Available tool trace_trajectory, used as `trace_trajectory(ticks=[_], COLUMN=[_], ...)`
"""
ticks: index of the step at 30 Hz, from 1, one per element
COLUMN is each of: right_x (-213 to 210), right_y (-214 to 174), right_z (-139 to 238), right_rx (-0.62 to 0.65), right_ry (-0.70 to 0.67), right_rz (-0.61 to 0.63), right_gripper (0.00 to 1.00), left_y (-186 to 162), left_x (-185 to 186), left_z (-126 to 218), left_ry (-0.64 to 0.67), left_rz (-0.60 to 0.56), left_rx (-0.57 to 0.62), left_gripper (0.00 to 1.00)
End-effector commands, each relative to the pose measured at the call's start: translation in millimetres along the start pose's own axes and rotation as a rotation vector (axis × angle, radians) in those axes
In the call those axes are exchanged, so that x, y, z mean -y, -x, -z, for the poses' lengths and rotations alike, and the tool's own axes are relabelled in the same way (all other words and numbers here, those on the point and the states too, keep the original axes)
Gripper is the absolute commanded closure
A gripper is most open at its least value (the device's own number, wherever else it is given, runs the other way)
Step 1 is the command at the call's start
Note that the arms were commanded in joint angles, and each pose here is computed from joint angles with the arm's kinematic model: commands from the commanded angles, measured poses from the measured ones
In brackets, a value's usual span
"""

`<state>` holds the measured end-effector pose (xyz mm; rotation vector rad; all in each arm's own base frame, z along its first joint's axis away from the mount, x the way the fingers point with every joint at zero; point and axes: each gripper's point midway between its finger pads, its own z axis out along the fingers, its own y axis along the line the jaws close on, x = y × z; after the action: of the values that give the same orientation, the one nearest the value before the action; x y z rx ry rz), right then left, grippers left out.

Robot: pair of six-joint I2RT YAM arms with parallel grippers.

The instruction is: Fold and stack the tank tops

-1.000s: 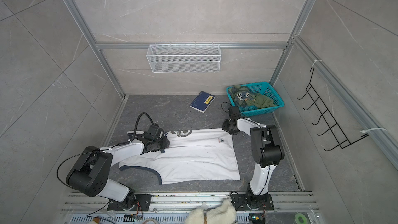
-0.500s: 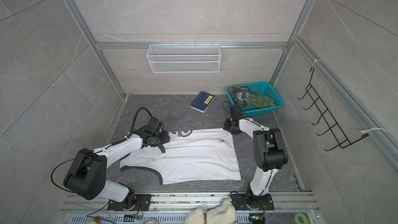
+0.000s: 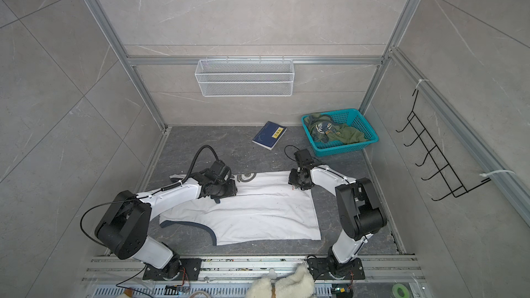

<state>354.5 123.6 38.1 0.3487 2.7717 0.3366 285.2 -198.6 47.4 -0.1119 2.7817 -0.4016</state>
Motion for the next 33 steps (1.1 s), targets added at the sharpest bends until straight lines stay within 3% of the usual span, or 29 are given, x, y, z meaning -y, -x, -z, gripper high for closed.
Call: trace_trajectory(ticks=[1,10,23,29,33], right_x=[22,66,145,121,89], right_y=[-14,-16,28,43,38], right_z=[-12,-17,25,62,75], right_rx=[-0.052,-0.068,0.059,0.151,0.162], right_ry=[-0.052,-0.094,-0.155,-0.074,-0.039], right_rz=[-0.071,-0.248,-0.468,-0.368,-0.243], right_gripper=[0.49,0.49,0.49,0.49,0.48], left_y=[-22,-54,-49,-15,26], left_x=[-15,-22,85,69,16], left_z=[-1,-17,-27,26,69], left_ry=[0.027,0.041,-0.072,-0.029,0.007], left_rz=[0.040,0.032,-0.124,-0.094,0.058], left_rx=[-0.033,-0.085,-0.073,0.040,0.136], left_gripper=[0.43,0.43,0.42,0.31,0.29])
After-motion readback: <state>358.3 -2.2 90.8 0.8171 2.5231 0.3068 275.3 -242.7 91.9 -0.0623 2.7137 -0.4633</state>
